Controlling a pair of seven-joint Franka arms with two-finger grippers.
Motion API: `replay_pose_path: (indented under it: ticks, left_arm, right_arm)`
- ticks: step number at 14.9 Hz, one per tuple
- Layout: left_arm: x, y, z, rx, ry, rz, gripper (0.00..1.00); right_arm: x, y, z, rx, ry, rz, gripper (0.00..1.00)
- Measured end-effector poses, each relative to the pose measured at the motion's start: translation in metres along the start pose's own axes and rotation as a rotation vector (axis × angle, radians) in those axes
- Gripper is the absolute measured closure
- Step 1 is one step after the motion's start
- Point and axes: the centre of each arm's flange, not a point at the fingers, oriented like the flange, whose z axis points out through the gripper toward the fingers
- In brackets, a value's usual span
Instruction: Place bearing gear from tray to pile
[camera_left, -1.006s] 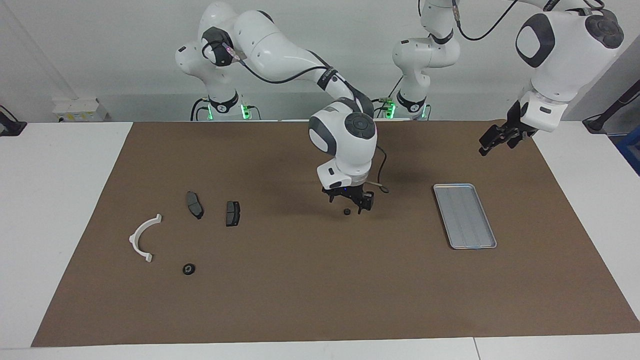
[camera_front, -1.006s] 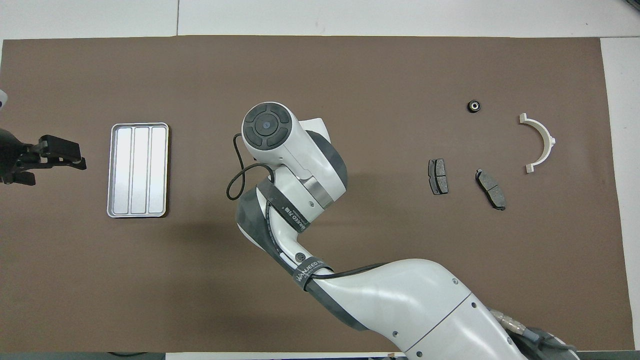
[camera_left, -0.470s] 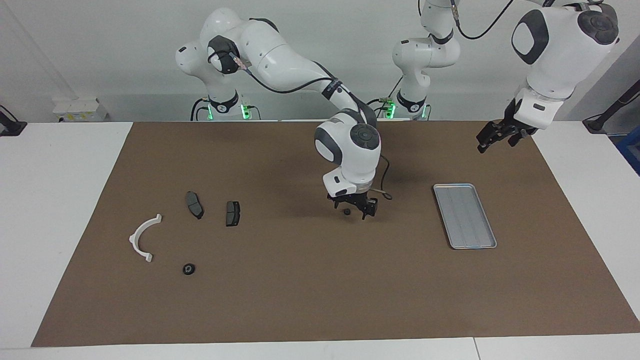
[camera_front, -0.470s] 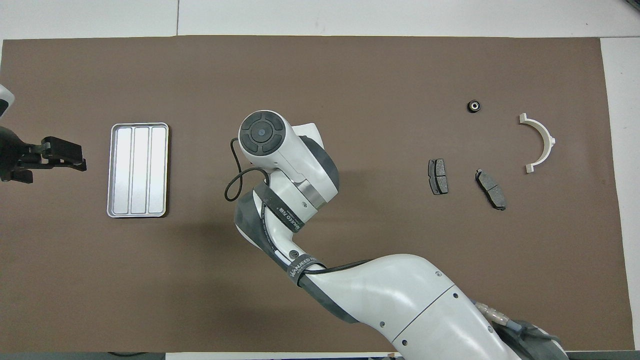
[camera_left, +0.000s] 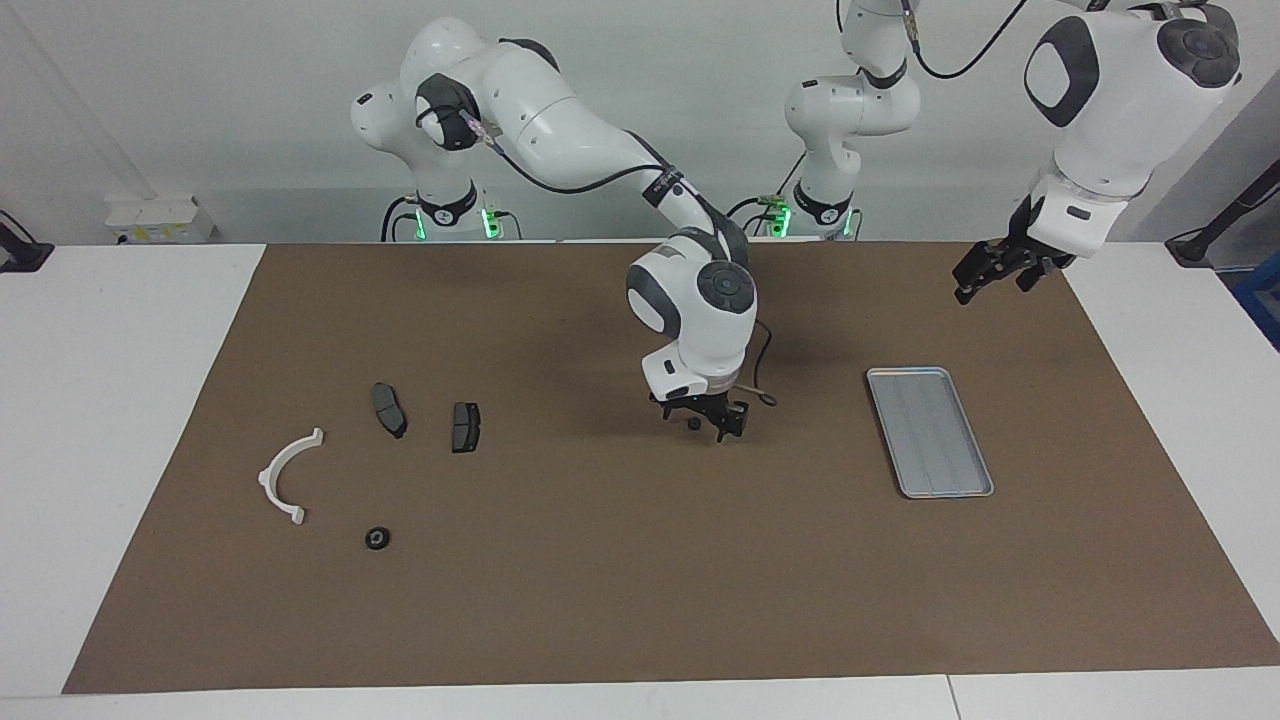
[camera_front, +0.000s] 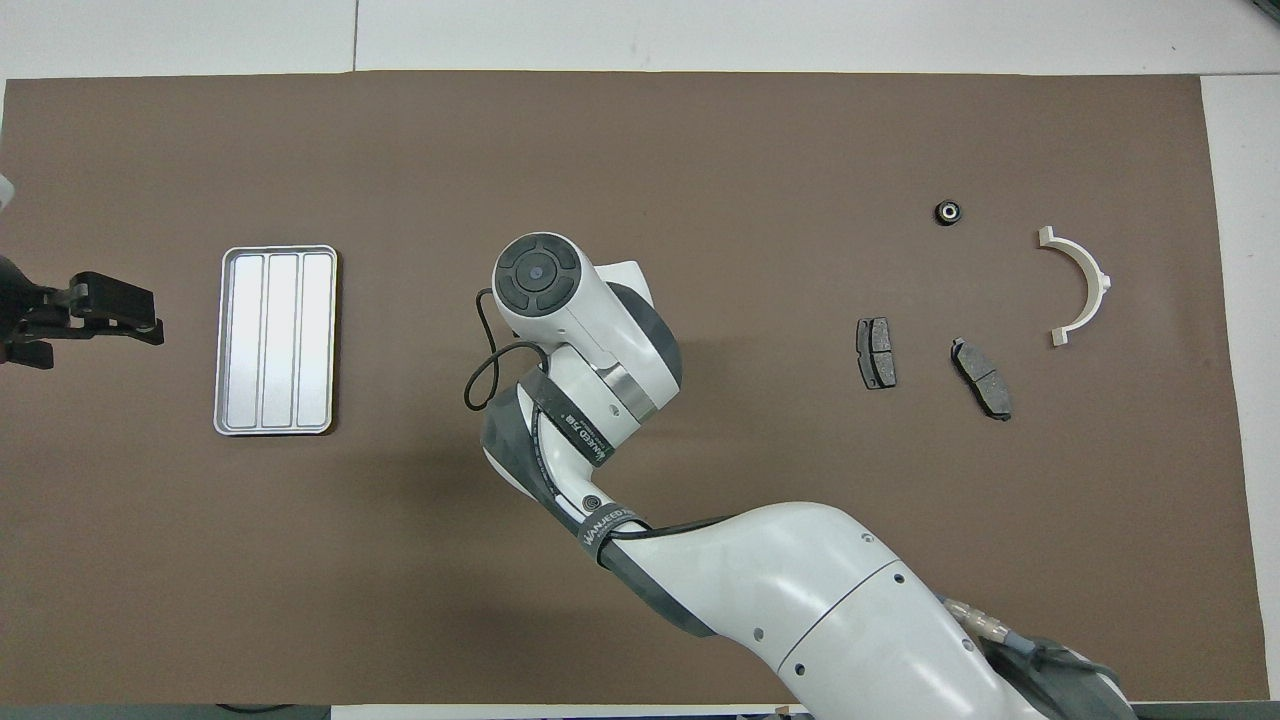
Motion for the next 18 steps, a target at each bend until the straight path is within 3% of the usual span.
replay_pose_path:
  ticks: [1, 3, 6, 8, 11, 16, 18]
  left_arm:
    - [0.0, 0.0, -0.003, 0.0, 0.003, 0.001, 0.0]
    - [0.0, 0.002, -0.003, 0.0, 0.001, 0.003, 0.0]
    - [0.001, 0.003, 0.0, 0.001, -0.005, 0.005, 0.0]
    - [0.001, 0.003, 0.001, 0.002, -0.008, 0.006, 0.0]
    - [0.001, 0.004, 0.001, 0.002, -0.009, 0.007, 0.0]
    - [0.001, 0.003, 0.001, 0.002, -0.01, 0.005, 0.0]
    - [0.001, 0.003, 0.002, 0.002, -0.01, 0.006, 0.0]
  right_arm:
    - [0.0, 0.0, 0.003, 0.005, 0.001, 0.0, 0.07]
    - [-0.001, 0.001, 0.003, 0.013, 0.003, 0.0, 0.1]
    - [-0.002, 0.002, -0.004, 0.025, -0.003, 0.006, 0.39]
    - [-0.001, 0.003, -0.004, 0.029, -0.014, 0.015, 0.44]
    - [-0.001, 0.004, -0.007, 0.03, -0.018, 0.017, 0.76]
    - [-0.001, 0.004, -0.007, 0.026, -0.02, 0.018, 0.76]
    - [0.003, 0.008, -0.013, -0.011, -0.036, 0.01, 0.76]
